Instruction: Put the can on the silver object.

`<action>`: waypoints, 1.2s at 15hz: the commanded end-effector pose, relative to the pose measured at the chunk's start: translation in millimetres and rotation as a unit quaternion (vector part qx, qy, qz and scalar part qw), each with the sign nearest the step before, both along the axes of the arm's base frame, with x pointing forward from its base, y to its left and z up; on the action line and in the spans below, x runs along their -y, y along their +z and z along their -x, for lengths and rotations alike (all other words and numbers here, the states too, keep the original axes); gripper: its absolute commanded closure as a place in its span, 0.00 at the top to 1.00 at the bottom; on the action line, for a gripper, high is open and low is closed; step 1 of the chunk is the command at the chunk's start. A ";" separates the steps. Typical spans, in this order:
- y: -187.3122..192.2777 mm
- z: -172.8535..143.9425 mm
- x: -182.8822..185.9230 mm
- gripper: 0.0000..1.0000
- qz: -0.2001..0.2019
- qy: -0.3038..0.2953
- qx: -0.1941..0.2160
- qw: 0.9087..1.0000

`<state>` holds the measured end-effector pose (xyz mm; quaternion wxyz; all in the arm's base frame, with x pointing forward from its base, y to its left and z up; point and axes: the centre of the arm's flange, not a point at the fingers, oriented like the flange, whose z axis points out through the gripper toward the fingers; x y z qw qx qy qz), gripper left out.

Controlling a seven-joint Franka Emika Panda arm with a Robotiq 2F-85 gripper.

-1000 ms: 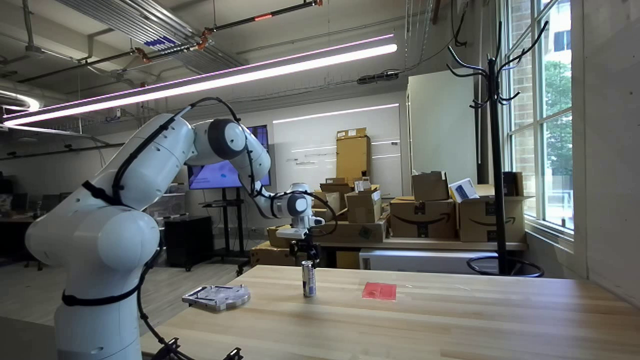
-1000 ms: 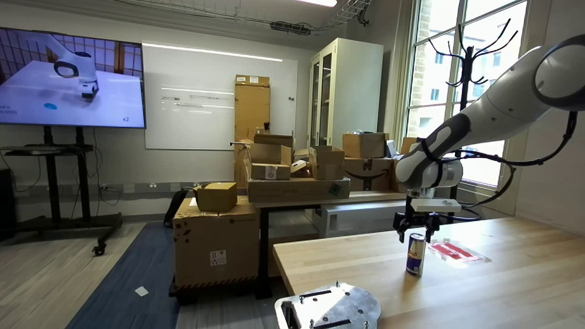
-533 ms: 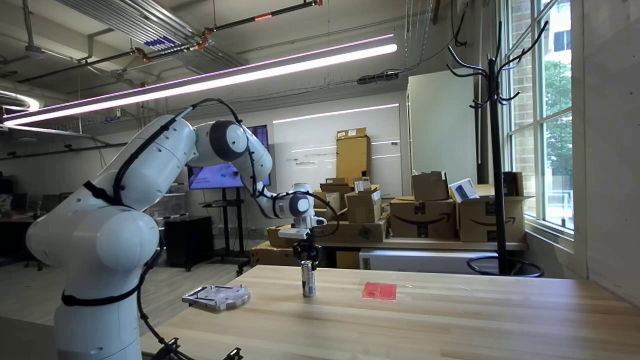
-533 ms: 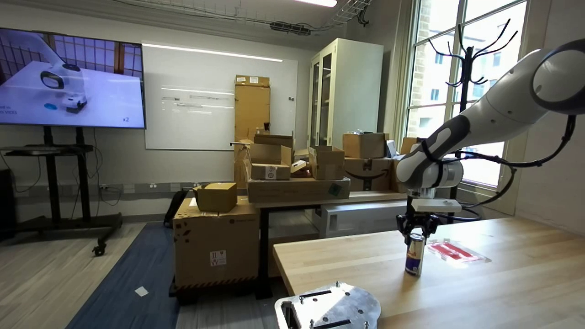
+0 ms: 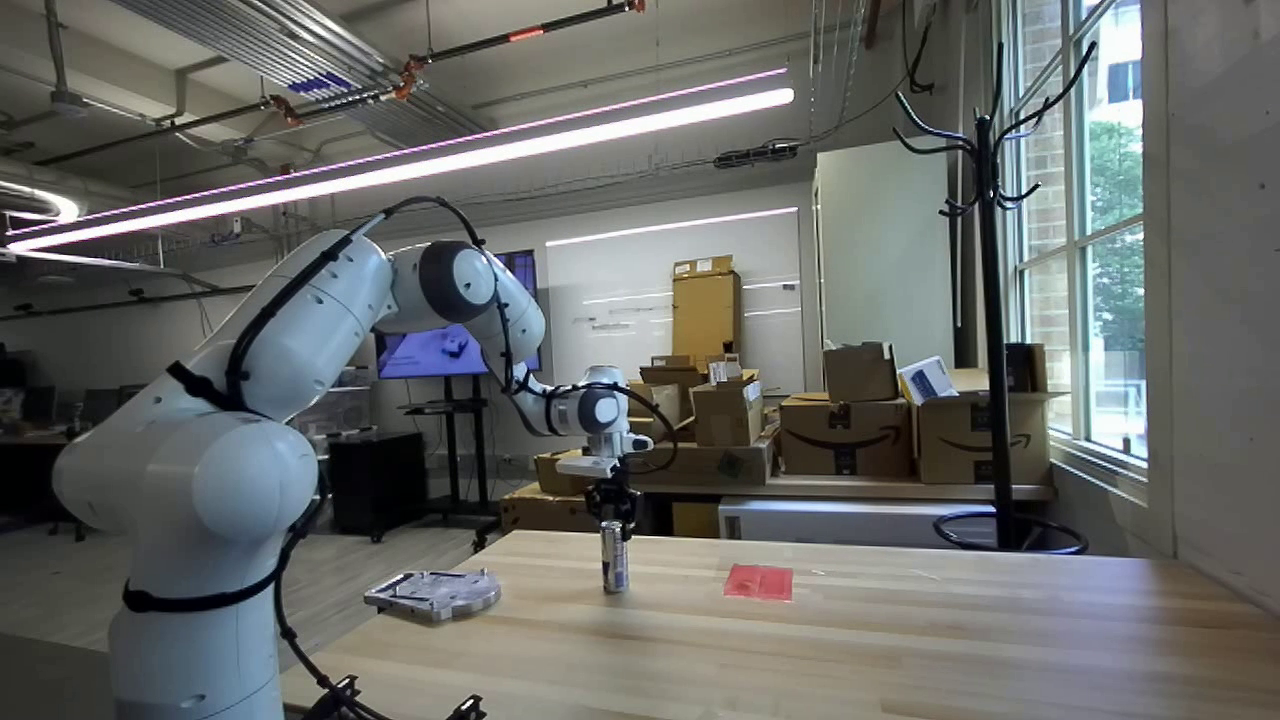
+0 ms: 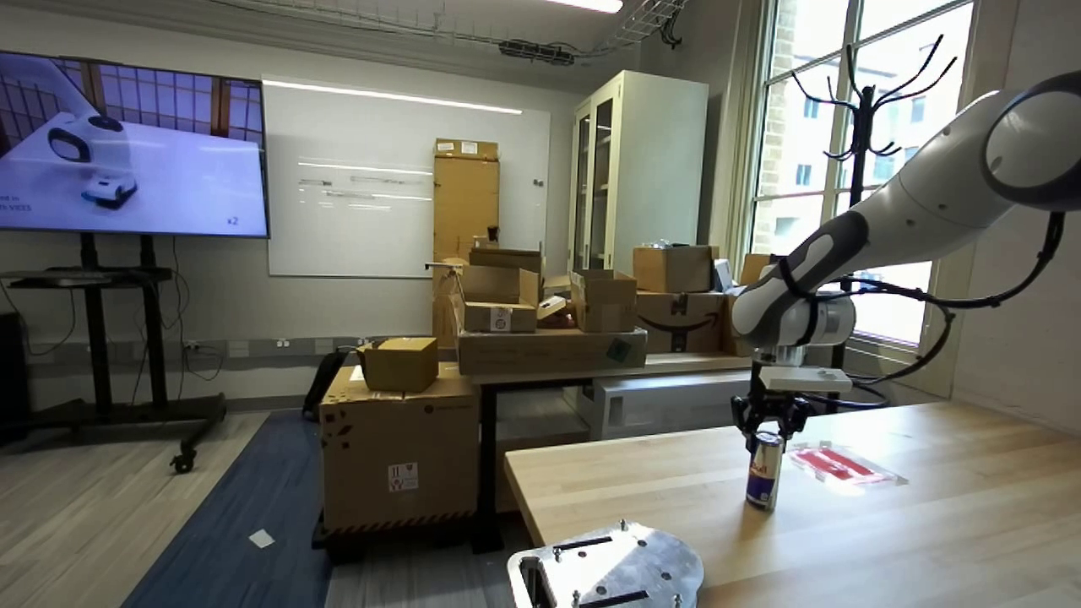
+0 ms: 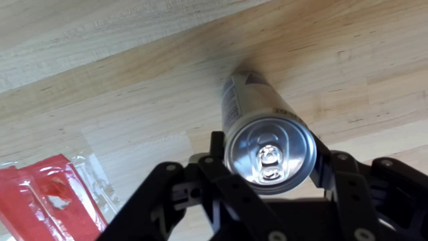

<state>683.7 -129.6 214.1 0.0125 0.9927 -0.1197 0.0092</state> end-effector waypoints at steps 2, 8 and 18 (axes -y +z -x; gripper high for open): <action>53.0 15.9 -28.6 0.33 -0.038 0.024 0.015 0.999; 120.0 47.1 -87.9 0.33 -0.026 0.069 0.027 0.997; 137.3 104.6 -225.6 0.33 -0.022 0.179 0.018 0.983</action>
